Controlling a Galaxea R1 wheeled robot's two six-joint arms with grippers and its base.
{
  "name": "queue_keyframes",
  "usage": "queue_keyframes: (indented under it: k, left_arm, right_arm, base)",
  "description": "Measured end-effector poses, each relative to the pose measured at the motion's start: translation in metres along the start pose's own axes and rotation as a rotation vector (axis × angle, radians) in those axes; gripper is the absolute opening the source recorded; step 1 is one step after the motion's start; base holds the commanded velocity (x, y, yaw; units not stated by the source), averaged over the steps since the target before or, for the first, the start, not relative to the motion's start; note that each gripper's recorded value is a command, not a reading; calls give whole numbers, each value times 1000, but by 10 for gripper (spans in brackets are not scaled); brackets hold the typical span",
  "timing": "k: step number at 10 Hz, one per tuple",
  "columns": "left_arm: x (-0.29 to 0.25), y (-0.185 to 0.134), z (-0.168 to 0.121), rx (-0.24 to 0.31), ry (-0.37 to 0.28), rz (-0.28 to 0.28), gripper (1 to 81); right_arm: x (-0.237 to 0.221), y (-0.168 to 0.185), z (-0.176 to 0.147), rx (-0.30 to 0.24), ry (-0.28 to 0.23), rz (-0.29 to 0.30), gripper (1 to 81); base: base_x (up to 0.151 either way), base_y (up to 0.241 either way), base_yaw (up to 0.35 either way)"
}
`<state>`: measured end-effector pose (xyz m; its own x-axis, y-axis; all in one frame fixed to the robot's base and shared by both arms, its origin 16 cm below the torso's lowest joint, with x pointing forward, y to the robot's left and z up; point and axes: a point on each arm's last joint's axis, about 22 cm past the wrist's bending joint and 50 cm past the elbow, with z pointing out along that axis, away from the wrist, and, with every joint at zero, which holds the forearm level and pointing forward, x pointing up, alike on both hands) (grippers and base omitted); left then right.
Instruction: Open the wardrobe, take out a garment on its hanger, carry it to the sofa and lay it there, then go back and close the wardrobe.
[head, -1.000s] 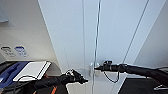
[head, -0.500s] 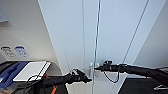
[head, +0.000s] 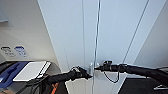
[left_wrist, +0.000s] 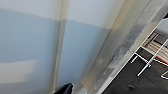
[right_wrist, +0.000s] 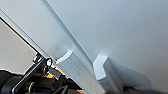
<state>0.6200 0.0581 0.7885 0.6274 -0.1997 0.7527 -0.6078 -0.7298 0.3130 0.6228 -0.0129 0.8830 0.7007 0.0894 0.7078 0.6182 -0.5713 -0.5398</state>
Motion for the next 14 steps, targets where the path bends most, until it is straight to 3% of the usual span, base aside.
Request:
queue_keyframes:
  k: [7,14]
  left_arm:
    - [7,23,32,4,-35,-5,811]
    - [7,36,39,-5,-71,-36,811]
  right_arm:
    - [0,0,0,1,2,1,811]
    - [-2,-3,-2,12,15,7,811]
  base:
    - [0,0,0]
    - [0,0,0]
